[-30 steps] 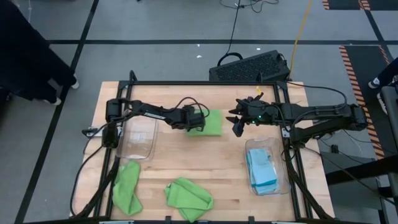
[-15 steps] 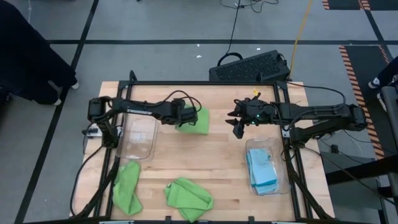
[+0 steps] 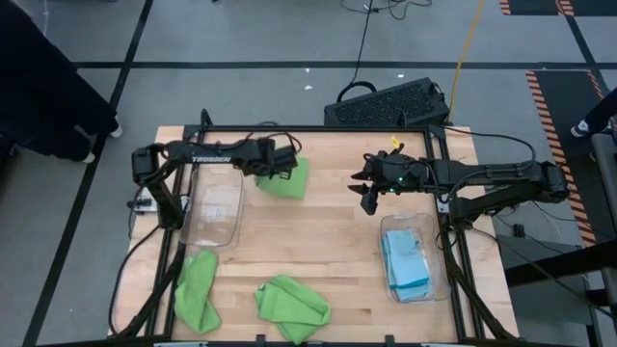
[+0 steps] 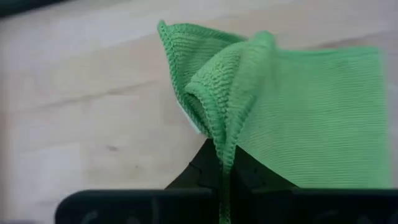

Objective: Sort microfiber towel by color & place in baskets
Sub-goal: Put the folded green microfiber towel into the left transparent bin, then fold the right green microfiber towel

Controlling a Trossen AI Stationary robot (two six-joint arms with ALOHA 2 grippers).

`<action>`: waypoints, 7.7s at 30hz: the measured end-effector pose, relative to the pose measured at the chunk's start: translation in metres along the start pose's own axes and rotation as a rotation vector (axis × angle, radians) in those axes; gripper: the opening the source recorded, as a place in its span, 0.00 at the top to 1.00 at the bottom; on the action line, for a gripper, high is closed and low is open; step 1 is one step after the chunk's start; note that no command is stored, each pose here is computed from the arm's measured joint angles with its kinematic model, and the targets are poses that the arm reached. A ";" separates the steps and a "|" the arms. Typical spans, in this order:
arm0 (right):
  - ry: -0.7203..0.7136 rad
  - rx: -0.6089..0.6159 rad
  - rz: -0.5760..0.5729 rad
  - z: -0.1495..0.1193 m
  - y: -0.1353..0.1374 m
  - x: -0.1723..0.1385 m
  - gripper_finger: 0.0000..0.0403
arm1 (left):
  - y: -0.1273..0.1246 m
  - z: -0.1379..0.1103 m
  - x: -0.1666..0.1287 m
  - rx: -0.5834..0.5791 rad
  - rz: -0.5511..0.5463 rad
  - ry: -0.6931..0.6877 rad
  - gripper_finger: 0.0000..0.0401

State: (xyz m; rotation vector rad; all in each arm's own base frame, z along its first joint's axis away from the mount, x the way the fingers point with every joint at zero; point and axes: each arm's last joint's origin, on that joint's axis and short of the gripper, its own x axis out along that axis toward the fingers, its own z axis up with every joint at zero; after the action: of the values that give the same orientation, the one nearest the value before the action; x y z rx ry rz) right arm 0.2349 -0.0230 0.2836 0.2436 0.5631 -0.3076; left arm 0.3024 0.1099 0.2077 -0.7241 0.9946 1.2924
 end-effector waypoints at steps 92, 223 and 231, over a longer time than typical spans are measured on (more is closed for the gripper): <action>-0.234 0.131 0.022 -0.056 -0.019 0.033 0.62 | 0.115 -0.131 -0.060 -0.561 0.272 0.286 0.44; 0.304 0.053 0.395 -0.054 0.322 -0.011 0.47 | 0.021 -0.388 -0.125 1.116 -0.560 -0.059 0.43; 0.323 0.043 0.381 -0.055 0.319 -0.010 0.41 | 0.022 -0.378 -0.096 0.980 -0.482 -0.065 0.28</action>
State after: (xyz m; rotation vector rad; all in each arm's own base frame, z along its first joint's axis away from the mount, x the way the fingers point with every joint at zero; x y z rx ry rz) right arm 0.3125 0.2918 0.2894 0.4392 0.8137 0.0921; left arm 0.2111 -0.2630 0.1363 -0.1261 1.1509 0.3086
